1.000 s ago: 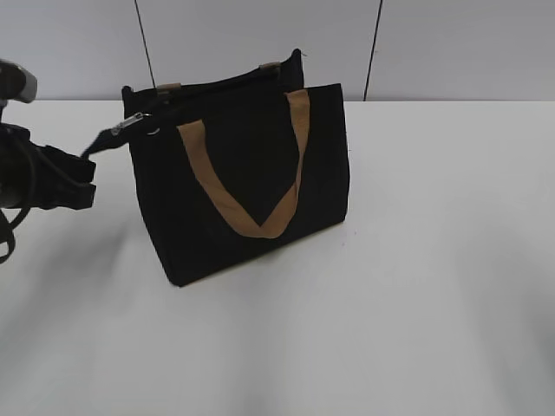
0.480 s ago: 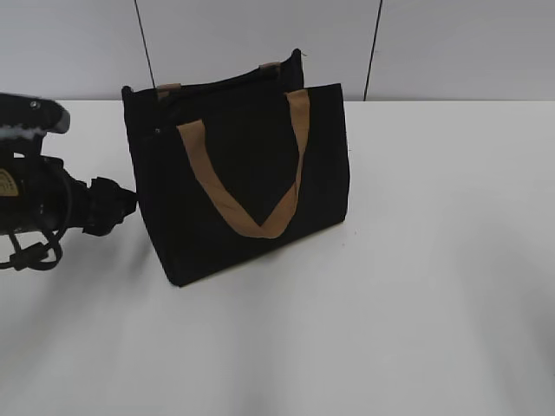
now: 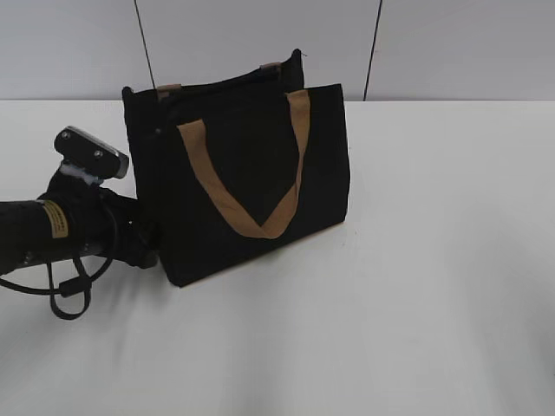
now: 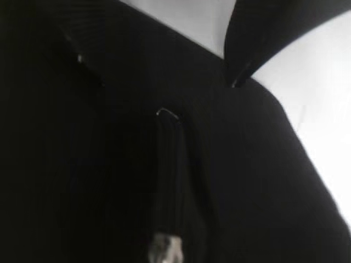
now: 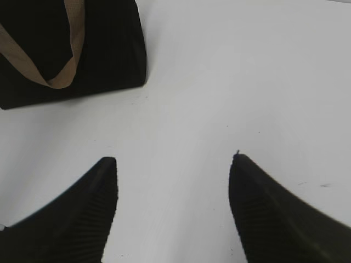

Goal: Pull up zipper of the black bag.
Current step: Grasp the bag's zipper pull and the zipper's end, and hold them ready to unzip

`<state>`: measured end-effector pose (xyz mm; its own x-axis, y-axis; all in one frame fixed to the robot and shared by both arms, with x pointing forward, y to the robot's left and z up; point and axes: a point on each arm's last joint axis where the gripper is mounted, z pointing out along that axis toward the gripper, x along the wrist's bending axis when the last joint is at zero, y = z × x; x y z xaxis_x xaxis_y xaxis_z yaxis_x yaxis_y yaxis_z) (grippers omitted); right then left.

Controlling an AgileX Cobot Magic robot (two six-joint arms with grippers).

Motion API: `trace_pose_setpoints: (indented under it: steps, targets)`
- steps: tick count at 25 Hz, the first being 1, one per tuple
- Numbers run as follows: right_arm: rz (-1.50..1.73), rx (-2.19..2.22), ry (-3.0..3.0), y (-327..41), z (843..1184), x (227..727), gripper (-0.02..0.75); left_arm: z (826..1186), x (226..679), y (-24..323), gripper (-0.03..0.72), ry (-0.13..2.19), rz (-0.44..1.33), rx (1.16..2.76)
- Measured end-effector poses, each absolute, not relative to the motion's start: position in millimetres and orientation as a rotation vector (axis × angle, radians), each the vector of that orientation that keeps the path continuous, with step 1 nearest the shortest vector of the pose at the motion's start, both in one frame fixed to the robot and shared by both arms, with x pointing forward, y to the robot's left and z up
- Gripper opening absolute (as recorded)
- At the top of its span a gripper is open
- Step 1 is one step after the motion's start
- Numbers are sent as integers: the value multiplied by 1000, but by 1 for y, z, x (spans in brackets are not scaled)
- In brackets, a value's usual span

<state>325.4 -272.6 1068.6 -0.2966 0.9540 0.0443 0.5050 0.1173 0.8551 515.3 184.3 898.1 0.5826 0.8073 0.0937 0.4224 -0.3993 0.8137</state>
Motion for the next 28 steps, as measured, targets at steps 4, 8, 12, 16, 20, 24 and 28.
trace_pose_setpoints:
  steps: [4, 8, 12, 16, 20, 24, 28]
  targets:
    - [1096, 1415, 1871, -272, 1068, 325, 484, 887, 519, 181, 457, 950, 615, 1984]
    - [1107, 1424, 1876, -271, 1068, 325, 484, 887, 522, 179, 439, 940, 629, 1922]
    - [1114, 1434, 1888, -271, 1068, 324, 484, 891, 524, 177, 416, 919, 647, 1864]
    - [1113, 1435, 1889, -270, 1067, 324, 484, 893, 525, 176, 352, 902, 655, 1836]
    - [1114, 1435, 1889, -270, 1068, 324, 484, 894, 525, 176, 169, 909, 660, 1824]
    - [1113, 1435, 1890, -270, 1068, 324, 484, 899, 529, 185, 30, 989, 741, 1804]
    - [1113, 1435, 1890, -270, 1068, 324, 484, 941, 533, 207, 19, 1004, 959, 1702]
